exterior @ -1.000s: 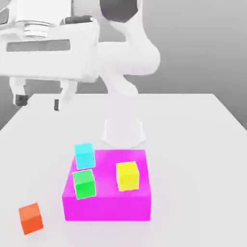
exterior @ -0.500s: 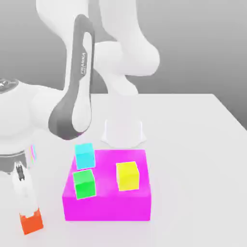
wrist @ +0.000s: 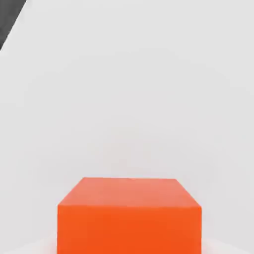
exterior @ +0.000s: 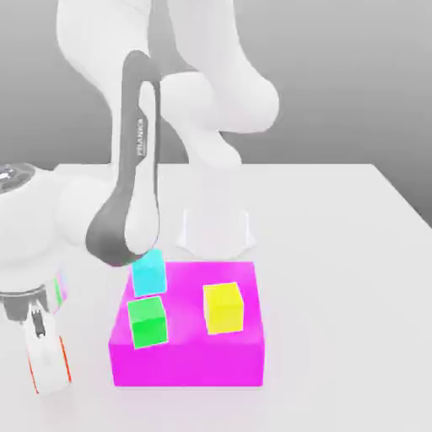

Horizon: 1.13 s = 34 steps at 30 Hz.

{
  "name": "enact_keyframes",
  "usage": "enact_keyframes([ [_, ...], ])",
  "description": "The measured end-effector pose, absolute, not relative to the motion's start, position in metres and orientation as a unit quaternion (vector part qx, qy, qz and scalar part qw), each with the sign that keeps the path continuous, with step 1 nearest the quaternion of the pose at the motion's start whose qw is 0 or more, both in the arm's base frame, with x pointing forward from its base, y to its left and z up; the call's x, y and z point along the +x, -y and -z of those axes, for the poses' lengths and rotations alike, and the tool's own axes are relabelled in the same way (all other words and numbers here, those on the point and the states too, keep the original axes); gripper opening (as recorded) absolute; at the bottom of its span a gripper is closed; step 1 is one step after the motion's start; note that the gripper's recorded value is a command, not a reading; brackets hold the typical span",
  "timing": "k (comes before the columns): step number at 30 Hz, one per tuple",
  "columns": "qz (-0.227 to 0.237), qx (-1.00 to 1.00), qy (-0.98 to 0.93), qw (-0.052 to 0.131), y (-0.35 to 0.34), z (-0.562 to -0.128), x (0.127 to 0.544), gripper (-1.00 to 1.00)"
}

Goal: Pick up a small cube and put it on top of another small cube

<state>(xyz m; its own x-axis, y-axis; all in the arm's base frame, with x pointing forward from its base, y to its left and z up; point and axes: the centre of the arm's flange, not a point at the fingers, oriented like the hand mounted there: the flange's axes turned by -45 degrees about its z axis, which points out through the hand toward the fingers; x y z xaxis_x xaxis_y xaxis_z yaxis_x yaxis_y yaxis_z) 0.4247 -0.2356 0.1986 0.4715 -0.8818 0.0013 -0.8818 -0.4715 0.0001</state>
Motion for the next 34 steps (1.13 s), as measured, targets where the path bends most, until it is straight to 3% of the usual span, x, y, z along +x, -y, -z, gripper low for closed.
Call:
enact_keyframes([
  [11,-0.001,0.890,0.455,0.003,0.183,-0.287,0.373,-1.00],
  [21,0.000,0.917,0.398,0.000,0.134,-0.331,0.310,-1.00],
  [25,0.000,0.927,0.376,-0.002,0.117,-0.335,0.286,-1.00],
  [31,0.000,0.928,0.372,-0.001,0.115,-0.280,0.282,-1.00],
  [32,0.000,0.928,0.372,-0.001,0.114,-0.275,0.281,1.00],
  [34,0.000,0.928,0.372,-0.001,0.114,-0.275,0.281,1.00],
])
